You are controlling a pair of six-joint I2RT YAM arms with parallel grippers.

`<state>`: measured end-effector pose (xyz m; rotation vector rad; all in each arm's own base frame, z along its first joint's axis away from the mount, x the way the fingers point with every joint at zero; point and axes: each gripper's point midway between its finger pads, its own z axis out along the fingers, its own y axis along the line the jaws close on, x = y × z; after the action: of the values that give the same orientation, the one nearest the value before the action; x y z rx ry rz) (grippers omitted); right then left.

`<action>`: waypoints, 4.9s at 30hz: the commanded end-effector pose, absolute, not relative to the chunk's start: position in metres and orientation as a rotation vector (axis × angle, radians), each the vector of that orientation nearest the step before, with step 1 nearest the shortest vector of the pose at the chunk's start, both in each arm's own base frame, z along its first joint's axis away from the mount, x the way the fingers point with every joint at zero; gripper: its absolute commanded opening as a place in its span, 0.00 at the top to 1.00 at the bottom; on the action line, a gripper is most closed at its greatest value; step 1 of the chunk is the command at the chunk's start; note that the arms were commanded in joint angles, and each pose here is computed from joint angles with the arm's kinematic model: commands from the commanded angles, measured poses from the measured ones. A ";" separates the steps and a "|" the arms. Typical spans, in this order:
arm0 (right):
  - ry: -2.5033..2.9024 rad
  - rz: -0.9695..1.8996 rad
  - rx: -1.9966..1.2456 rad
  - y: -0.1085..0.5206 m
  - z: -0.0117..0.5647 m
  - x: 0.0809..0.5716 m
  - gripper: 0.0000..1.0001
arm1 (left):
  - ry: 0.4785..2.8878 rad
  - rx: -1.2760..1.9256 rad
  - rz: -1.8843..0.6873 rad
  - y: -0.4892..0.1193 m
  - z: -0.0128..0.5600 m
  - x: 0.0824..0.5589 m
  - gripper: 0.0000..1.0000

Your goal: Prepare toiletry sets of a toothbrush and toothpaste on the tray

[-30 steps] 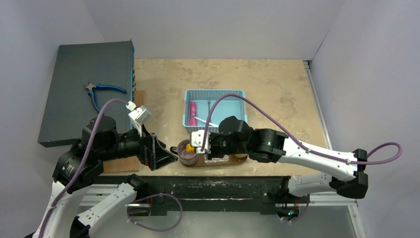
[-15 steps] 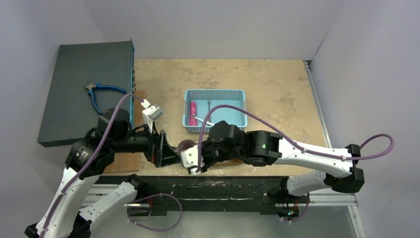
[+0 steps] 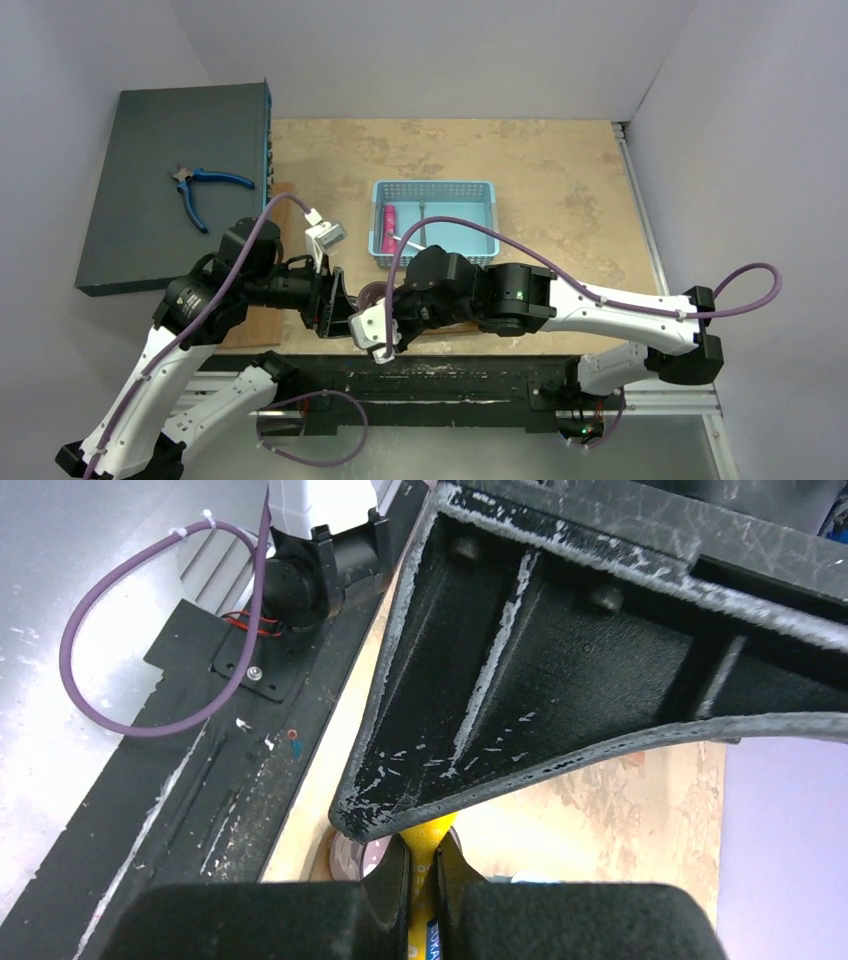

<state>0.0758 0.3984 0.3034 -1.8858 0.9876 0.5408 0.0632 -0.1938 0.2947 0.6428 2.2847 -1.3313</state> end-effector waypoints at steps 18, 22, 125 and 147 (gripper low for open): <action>1.032 0.527 -1.658 0.395 0.341 0.091 0.55 | 2.135 0.725 -1.355 -0.197 0.301 0.062 1.00; 1.048 0.528 -1.540 0.384 0.351 0.098 0.47 | 2.115 0.676 -1.280 -0.192 0.297 0.071 1.00; 1.428 1.418 -1.308 0.353 0.375 0.112 1.00 | 1.733 0.514 -1.075 -0.157 0.331 0.078 0.29; 2.108 0.486 -0.957 0.275 0.316 0.190 1.00 | 1.627 0.593 -0.955 -0.154 0.360 0.092 0.00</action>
<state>0.1780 0.2992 0.3134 -1.0529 2.0380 0.7242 0.0897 -0.1484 0.3407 0.5452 1.7085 -0.9535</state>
